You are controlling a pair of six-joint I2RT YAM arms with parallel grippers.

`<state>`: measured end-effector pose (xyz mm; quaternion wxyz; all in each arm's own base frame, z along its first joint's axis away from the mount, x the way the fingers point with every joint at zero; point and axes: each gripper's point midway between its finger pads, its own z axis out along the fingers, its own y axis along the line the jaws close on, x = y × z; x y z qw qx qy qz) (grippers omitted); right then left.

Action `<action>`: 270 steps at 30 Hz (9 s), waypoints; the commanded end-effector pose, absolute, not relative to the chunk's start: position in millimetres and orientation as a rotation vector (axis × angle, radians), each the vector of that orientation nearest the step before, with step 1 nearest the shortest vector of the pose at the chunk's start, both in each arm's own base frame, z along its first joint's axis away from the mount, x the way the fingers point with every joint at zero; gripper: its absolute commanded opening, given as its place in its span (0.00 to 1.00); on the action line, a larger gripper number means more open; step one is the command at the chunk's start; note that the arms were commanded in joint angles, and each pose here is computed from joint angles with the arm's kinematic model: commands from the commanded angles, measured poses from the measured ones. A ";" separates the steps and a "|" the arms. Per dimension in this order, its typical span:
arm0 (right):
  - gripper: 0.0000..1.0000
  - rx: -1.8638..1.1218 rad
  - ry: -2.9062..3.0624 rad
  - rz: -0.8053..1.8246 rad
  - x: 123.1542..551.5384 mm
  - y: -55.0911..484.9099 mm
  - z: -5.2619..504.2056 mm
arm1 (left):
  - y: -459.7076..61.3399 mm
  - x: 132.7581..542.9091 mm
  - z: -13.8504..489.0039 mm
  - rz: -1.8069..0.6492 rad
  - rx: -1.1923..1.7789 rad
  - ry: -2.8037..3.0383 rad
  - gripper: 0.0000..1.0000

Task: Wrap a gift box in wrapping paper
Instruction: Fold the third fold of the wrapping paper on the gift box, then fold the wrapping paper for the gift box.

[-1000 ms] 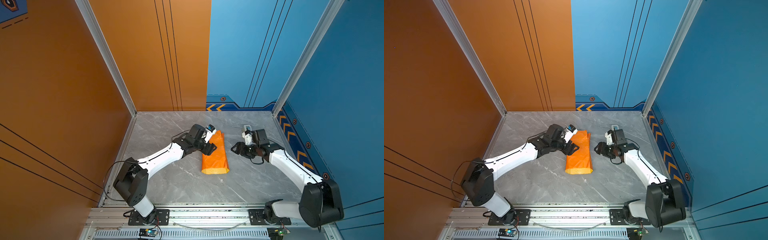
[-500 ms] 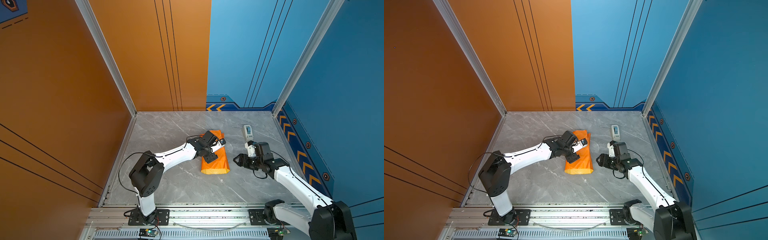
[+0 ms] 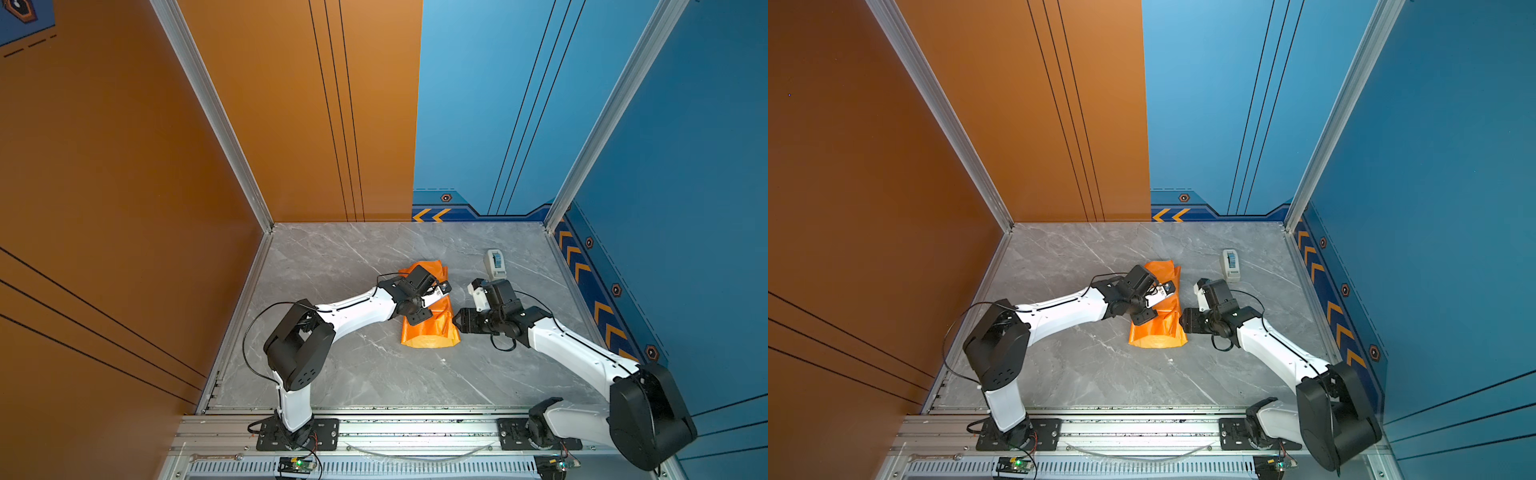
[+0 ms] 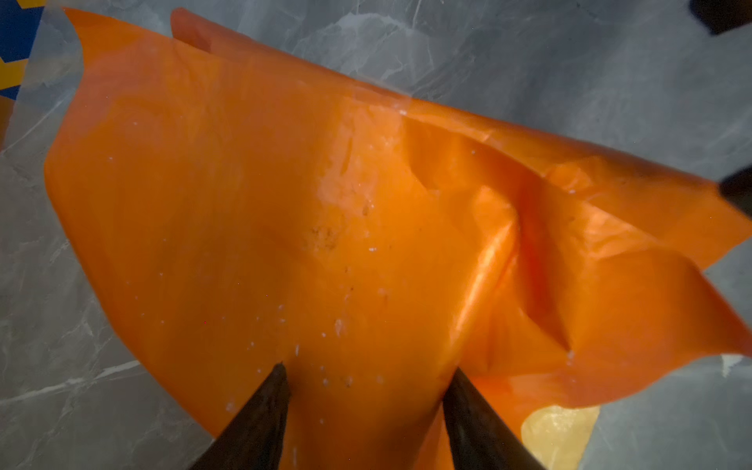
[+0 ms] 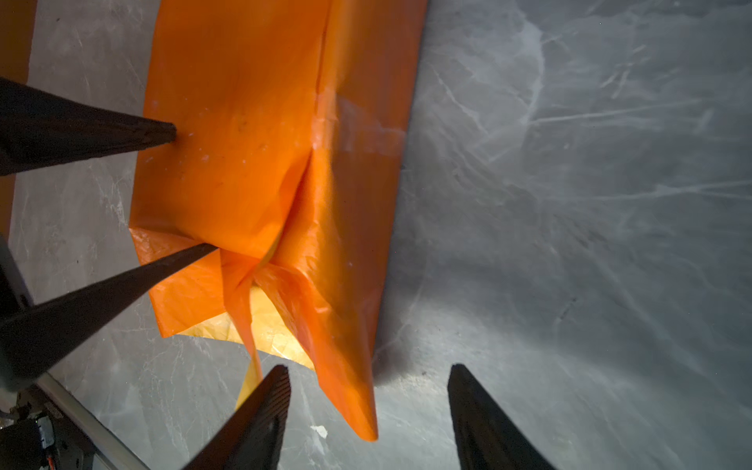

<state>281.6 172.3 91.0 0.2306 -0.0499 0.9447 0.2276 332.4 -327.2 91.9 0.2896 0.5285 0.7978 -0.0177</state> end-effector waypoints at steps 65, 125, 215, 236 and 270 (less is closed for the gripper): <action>0.47 -0.060 2.739 0.464 308.4 169.0 75.4 | -328.9 335.6 72.6 -0.087 1.405 2.125 0.56; 0.58 -0.115 2.672 0.322 295.0 183.4 43.2 | -337.8 328.7 74.0 -0.156 1.400 2.113 0.52; 0.16 0.046 2.487 0.674 302.2 219.2 35.6 | -341.9 324.5 72.8 -0.192 1.391 2.123 0.52; 0.43 0.047 2.532 0.640 289.7 218.6 20.0 | -342.0 323.9 71.8 -0.196 1.388 2.128 0.52; 0.06 0.318 2.433 0.767 318.2 195.8 38.9 | -343.5 325.2 71.8 -0.216 1.381 2.131 0.52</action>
